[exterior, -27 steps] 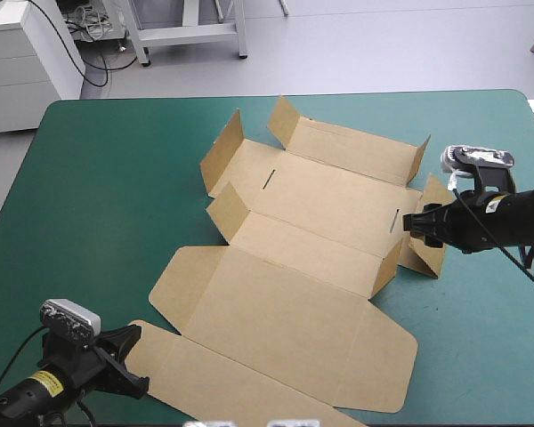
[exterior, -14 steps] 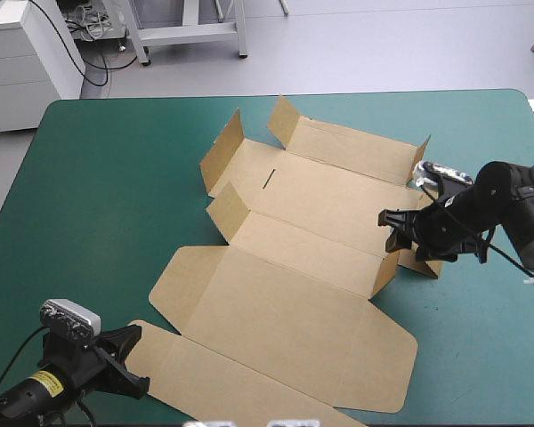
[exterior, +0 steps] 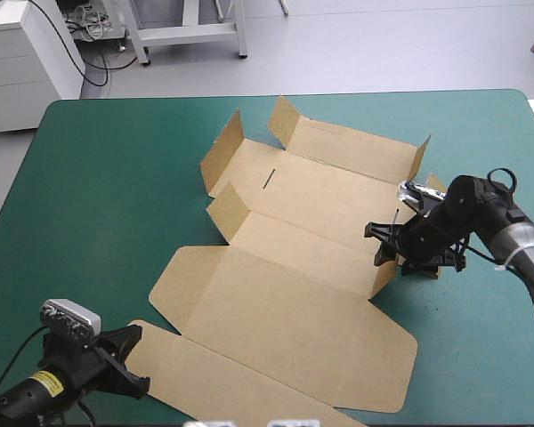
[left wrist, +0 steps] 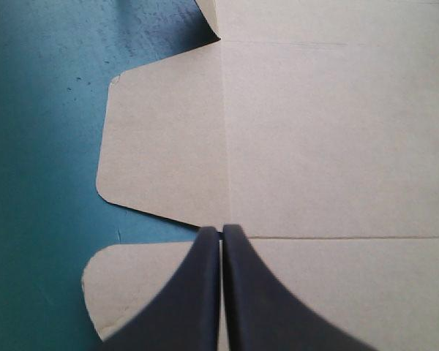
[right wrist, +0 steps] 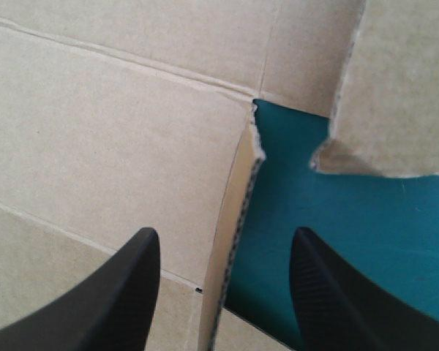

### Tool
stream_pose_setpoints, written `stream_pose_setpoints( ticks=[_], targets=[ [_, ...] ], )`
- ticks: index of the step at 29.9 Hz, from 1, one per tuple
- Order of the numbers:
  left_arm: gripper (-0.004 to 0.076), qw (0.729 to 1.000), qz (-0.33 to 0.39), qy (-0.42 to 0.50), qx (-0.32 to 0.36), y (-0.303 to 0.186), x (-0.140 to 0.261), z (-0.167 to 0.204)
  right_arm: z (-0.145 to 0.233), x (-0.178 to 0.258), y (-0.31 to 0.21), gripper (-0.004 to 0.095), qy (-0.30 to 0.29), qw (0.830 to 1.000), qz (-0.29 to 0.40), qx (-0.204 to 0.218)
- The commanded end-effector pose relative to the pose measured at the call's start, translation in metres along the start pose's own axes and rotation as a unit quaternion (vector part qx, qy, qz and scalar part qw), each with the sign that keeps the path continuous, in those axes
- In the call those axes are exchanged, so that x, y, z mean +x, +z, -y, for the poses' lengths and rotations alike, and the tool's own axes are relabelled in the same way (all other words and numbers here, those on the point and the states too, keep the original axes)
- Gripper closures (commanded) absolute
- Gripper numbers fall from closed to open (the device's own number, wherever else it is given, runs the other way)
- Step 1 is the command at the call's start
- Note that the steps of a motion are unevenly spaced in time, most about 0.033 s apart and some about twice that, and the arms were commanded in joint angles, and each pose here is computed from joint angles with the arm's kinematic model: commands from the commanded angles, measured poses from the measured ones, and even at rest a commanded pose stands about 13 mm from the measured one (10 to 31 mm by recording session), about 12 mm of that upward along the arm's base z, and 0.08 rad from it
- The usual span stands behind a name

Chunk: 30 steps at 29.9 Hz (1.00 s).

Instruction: Fold the box

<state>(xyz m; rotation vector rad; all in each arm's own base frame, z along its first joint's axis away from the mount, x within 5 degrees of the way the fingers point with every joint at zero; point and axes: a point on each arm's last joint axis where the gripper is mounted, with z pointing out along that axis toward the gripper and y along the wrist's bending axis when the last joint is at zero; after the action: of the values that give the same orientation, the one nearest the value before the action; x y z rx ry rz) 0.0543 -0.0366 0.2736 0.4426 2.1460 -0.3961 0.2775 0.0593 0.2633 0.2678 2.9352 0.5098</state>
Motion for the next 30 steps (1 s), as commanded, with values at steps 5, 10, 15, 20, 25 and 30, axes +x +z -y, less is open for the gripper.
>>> stream_pose_setpoints(
  ticks=[5, 10, 15, 20, 25, 30],
  targets=[
    [0.0732, 0.999, 0.036, -0.008, 0.002, -0.003, -0.012, 0.001, -0.004, -0.006, 0.002, 0.0544, 0.011, 1.0, 0.004, -0.016],
    [0.0732, 0.999, 0.036, -0.008, 0.002, -0.003, -0.012, 0.001, -0.012, -0.004, 0.009, 0.0685, -0.007, 1.0, -0.004, -0.012],
    [0.0732, 0.999, 0.036, -0.008, 0.002, -0.003, -0.012, 0.001, -0.016, -0.004, 0.015, 0.0872, -0.021, 1.0, -0.007, -0.004],
    [0.0732, 0.999, 0.036, -0.008, 0.002, -0.003, -0.012, 0.001, -0.015, -0.003, 0.015, 0.0928, -0.026, 1.0, -0.011, 0.001],
    [0.0732, 0.999, 0.036, -0.008, 0.002, -0.003, -0.012, 0.001, -0.014, -0.005, 0.014, 0.0928, -0.036, 0.999, -0.006, 0.011],
    [0.0732, 0.999, 0.036, -0.008, 0.002, -0.003, -0.012, 0.001, -0.014, -0.018, -0.003, 0.0928, -0.082, 0.995, 0.021, 0.056]
  ],
)
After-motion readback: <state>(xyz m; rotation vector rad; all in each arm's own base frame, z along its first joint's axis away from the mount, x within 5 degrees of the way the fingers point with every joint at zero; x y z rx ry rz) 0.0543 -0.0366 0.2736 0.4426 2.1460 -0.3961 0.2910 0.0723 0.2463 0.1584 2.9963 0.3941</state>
